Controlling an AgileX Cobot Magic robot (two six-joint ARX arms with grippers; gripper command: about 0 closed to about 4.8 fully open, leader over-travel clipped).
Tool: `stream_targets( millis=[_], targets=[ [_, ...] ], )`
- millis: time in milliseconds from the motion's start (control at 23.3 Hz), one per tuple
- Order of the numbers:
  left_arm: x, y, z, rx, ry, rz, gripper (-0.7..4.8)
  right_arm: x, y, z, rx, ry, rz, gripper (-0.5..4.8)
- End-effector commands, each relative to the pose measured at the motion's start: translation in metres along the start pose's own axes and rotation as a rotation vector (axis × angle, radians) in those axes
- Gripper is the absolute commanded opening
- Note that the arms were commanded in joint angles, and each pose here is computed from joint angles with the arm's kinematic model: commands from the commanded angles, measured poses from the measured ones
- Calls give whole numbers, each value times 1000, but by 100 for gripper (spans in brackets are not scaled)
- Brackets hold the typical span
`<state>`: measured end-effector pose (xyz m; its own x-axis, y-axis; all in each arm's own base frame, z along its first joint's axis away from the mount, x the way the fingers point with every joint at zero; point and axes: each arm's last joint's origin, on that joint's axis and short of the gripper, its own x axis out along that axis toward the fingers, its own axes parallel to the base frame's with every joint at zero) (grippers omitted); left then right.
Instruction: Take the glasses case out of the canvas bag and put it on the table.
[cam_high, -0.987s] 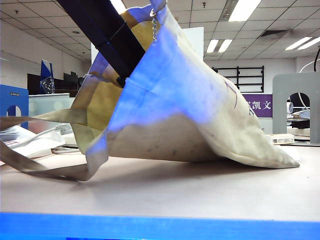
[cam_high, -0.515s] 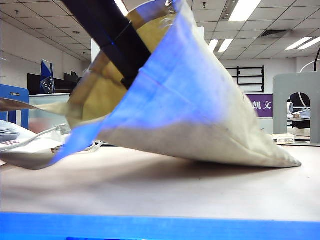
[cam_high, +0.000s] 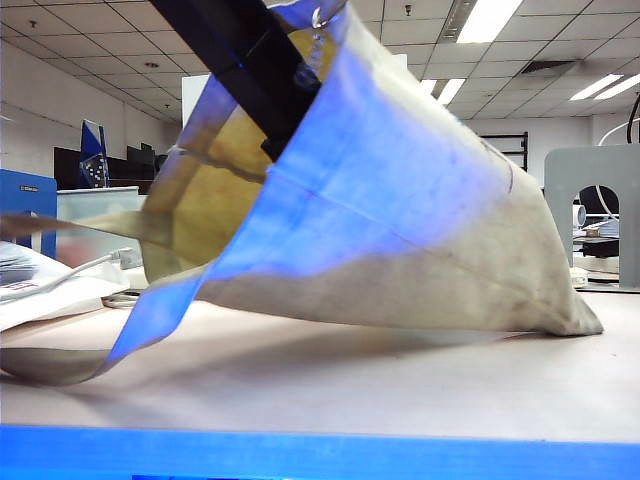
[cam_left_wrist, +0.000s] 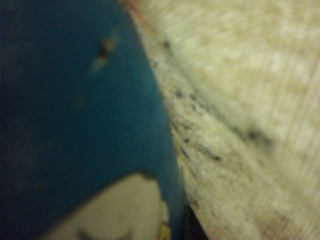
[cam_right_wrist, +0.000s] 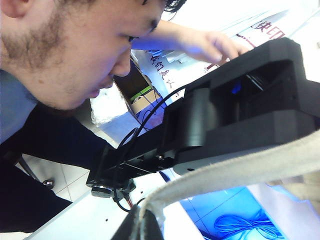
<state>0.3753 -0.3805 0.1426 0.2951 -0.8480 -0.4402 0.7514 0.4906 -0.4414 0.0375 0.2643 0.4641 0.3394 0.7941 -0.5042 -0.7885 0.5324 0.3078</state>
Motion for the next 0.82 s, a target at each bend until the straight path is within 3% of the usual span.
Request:
stream_targets(
  millis=[43, 86, 172, 258, 343, 472, 601, 644, 730, 773, 816],
  targets=[
    [-15, 55, -23, -11, 159, 324, 69, -3, 2, 3, 5, -25, 21, -2],
    [-26, 63, -18, -14, 174, 382, 70, -3, 2, 3, 5, -27, 18, -2],
    [-35, 76, -14, -45, 177, 390, 92, 0, 2, 2, 3, -19, 18, -2],
    [-37, 78, -13, -46, 174, 387, 91, 0, 2, 3, 4, -21, 15, -2],
    [-46, 68, -3, -56, 186, 311, 88, 0, 2, 3, 4, -20, 17, -2],
    [-69, 44, 30, -26, 107, 287, 89, 0, 2, 3, 4, -20, 16, -2],
    [-75, 30, 34, -45, 121, 282, 299, 0, 2, 3, 4, -20, 17, -2],
    [-74, 29, 32, -42, 137, 285, 311, 0, 2, 3, 4, -20, 17, -2],
    [-74, 30, 31, -48, 153, 290, 308, 0, 2, 3, 4, -20, 16, -2],
    [-74, 30, 31, -48, 146, 290, 260, 0, 2, 3, 4, -20, 17, -2],
    [-75, 31, 32, -46, 142, 291, 133, 0, 2, 3, 4, -20, 17, -2]
  ],
)
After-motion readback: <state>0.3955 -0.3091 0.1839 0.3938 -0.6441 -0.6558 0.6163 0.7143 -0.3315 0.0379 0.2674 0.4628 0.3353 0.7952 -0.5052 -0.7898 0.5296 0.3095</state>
